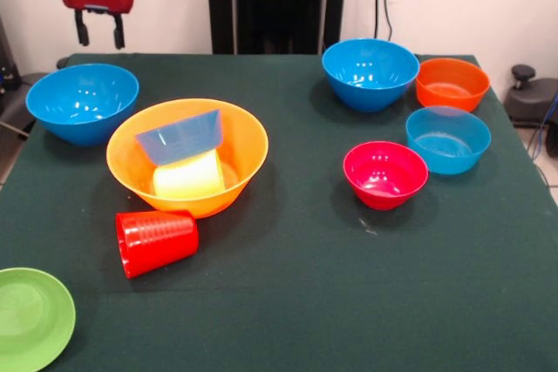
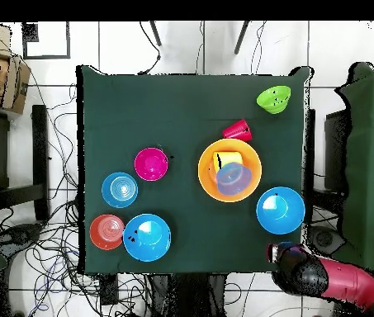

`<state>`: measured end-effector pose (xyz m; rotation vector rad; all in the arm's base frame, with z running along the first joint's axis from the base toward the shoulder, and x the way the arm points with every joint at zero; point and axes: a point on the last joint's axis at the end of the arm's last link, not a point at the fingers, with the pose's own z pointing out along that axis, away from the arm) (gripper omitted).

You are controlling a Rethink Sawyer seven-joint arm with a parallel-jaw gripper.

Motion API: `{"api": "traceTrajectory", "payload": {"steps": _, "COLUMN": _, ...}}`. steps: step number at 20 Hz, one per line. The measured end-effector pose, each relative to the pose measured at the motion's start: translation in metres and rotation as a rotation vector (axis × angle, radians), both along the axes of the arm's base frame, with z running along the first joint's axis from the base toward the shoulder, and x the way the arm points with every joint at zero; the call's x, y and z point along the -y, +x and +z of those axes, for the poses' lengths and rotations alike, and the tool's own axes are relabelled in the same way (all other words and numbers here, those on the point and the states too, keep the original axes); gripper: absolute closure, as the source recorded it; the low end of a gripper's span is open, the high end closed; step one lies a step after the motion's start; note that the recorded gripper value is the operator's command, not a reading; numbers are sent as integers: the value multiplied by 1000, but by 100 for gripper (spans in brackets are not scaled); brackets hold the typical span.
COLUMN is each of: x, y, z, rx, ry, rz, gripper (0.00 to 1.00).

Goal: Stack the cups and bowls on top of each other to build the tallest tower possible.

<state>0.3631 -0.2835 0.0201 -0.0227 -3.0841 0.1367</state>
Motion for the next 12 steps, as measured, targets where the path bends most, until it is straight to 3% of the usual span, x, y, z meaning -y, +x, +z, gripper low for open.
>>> {"api": "traceTrajectory", "payload": {"steps": 7, "x": 10, "y": 21, "z": 2, "rx": -18, "ry": -12, "rz": 20, "gripper": 0}}
{"api": "traceTrajectory", "payload": {"steps": 12, "x": 22, "y": 40, "z": -2, "rx": -50, "ry": -28, "rz": 102, "gripper": 0}}
